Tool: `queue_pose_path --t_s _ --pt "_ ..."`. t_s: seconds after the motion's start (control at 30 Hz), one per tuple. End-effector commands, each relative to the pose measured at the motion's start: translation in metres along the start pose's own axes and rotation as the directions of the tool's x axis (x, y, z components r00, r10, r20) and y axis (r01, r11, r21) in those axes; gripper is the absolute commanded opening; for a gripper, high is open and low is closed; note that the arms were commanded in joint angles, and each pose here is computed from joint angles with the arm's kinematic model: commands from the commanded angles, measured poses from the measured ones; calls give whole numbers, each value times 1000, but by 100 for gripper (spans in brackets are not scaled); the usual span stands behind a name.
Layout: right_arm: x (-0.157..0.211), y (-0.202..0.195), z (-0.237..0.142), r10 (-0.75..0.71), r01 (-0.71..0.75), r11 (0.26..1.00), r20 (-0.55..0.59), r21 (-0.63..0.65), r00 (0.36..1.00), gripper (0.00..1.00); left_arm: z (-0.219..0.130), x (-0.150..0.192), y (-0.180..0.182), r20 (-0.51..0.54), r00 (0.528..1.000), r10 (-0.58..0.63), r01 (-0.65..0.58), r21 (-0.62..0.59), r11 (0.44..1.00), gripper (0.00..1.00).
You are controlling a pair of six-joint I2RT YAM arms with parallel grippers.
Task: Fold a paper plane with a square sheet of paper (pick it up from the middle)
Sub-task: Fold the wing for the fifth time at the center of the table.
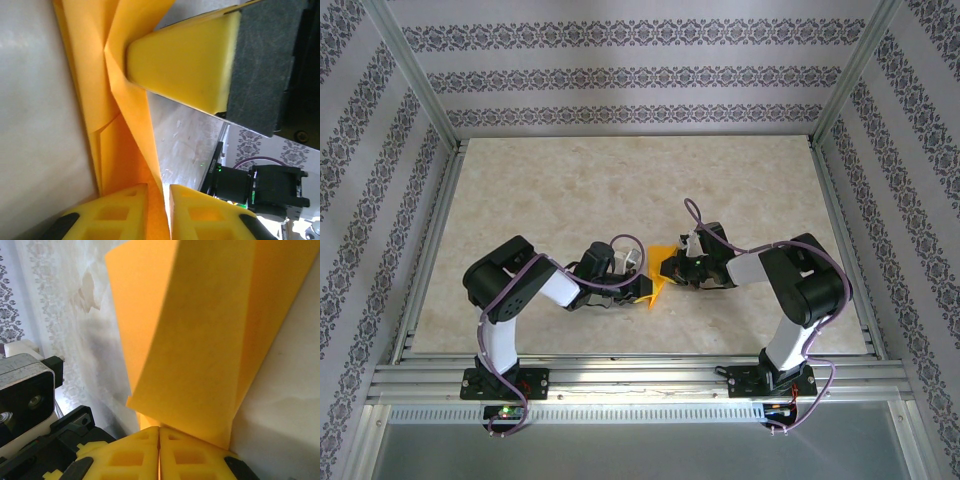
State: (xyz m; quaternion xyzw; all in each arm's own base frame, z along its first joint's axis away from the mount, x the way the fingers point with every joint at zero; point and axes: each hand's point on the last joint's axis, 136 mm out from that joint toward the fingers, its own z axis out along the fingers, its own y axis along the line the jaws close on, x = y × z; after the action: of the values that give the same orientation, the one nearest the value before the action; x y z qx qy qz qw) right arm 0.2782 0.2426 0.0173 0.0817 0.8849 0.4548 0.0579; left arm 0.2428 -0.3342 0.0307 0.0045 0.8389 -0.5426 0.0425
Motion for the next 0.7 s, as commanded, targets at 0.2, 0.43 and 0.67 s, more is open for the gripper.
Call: queue_pose_path --t_s 0.2,0.43,0.67 --pt "3 -28 7 20 -20 993 2 120 1000 10 -9 36 40 -131 989 -64 29 -257 966 6" --pt "6 -33 6 22 -21 990 -4 142 1000 9 -6 45 33 -203 978 -50 -6 -265 964 11" --pt "6 -35 5 21 -20 987 -7 162 1000 9 -15 51 31 -239 970 -38 -39 -307 951 13"
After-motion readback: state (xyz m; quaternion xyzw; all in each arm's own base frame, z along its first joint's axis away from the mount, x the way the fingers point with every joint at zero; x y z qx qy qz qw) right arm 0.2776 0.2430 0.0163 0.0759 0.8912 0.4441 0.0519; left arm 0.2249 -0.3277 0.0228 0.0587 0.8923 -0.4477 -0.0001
